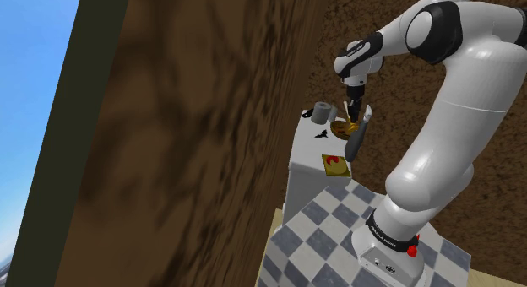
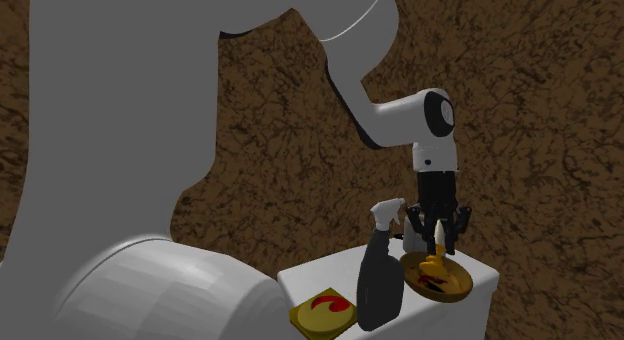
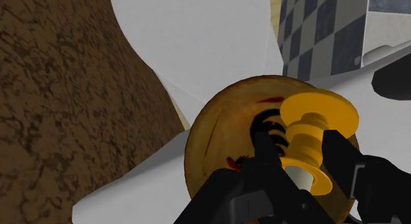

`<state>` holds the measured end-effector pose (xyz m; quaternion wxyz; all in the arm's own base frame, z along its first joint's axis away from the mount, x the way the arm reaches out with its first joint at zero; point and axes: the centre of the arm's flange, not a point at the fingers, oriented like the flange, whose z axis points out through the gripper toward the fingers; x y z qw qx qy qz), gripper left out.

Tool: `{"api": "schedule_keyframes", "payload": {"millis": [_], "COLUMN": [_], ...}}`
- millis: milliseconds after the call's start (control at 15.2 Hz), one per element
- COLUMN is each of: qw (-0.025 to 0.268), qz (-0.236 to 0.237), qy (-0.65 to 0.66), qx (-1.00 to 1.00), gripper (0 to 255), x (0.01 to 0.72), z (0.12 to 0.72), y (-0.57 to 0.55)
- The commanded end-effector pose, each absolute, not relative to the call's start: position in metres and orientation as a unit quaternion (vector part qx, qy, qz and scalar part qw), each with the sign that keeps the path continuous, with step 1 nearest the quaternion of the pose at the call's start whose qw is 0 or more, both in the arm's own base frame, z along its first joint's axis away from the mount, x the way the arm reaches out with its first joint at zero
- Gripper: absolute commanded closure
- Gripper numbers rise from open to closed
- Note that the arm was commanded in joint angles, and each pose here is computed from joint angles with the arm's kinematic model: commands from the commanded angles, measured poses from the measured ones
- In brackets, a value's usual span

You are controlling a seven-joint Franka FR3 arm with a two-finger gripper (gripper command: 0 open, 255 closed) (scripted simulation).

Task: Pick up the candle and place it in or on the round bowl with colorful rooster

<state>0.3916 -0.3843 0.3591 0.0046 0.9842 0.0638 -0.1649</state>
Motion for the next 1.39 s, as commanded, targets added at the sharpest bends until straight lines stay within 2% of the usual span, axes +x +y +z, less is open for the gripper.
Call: {"api": "schedule_keyframes", "payload": {"millis": [0,132,198,528,792,1320], "qw": [0.005,0.005,0.005,0.005,0.005,0.005], "qz": [-0.165,-0.165,-0.165,-0.165,-0.165,-0.165], "qy": [0.064,0.064,0.064,0.064,0.064,0.064], "qx": [0.984,0.984,0.984,0.984,0.984,0.984], "gripper": [255,255,0,0,0,0], "x": [0.392,0.392,0.392,0.392,0.408,0.408], "z": [0.359,0.359,0.359,0.359,0.406,0.406], "y": [-0.384,-0.384,-0.384,-0.384,-0.383,-0.383]}}
